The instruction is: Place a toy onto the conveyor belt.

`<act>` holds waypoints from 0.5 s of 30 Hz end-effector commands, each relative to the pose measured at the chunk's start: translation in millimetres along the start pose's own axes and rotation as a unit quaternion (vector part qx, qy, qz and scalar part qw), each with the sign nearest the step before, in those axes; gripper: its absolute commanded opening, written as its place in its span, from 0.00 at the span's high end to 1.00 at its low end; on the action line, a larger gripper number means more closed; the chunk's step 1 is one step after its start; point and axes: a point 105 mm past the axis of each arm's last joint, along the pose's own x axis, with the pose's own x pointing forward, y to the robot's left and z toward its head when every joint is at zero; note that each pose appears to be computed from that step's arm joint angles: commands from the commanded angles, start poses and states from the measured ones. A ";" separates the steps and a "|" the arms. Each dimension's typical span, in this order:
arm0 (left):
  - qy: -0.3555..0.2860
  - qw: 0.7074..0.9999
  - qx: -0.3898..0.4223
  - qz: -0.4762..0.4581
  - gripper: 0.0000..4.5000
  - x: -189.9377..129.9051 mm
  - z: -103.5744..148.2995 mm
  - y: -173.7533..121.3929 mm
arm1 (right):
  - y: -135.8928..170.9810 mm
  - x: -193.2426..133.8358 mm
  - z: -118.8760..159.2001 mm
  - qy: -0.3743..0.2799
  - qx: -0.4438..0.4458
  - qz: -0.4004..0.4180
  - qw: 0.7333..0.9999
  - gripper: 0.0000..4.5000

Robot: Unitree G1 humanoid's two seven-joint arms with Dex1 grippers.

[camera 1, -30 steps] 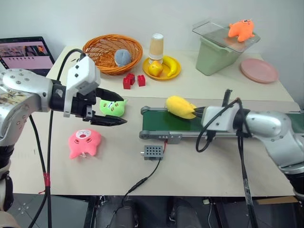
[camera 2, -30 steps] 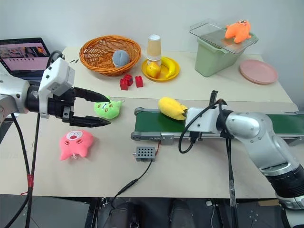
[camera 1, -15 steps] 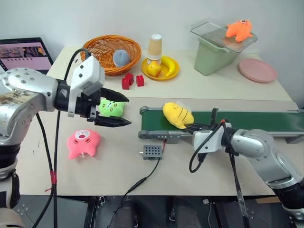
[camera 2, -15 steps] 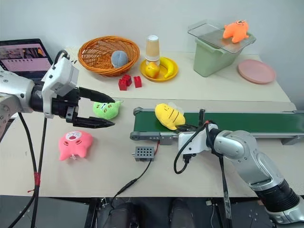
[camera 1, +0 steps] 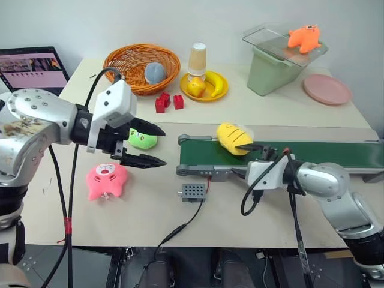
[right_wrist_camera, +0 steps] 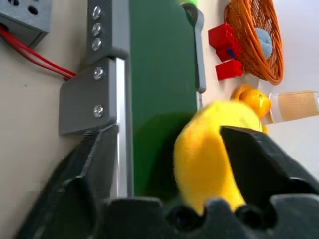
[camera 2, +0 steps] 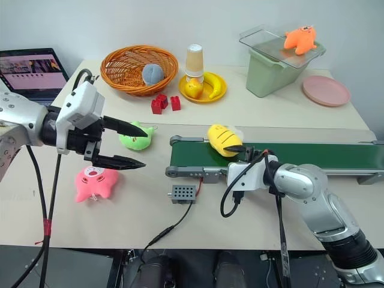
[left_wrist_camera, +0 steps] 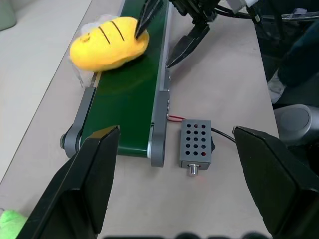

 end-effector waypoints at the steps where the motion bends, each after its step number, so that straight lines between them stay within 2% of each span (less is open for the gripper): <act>1: -0.002 1.000 0.013 0.005 0.14 -3.2 4.0 1.5 | -25.8 -16.8 14.6 -0.010 -0.023 -0.030 0.999 0.00; 9: -0.013 1.000 0.012 -0.001 0.14 1.0 4.7 3.9 | -42.7 -32.2 22.0 -0.007 -0.001 -0.038 0.999 0.00; 12: -0.016 1.000 0.012 -0.004 0.14 0.8 5.0 3.4 | -49.5 -35.0 25.8 -0.023 0.074 -0.044 0.996 0.00; 15: -0.021 1.000 0.008 -0.006 0.14 -4.2 5.9 1.9 | -60.1 -40.4 29.4 -0.057 0.214 -0.038 0.974 0.00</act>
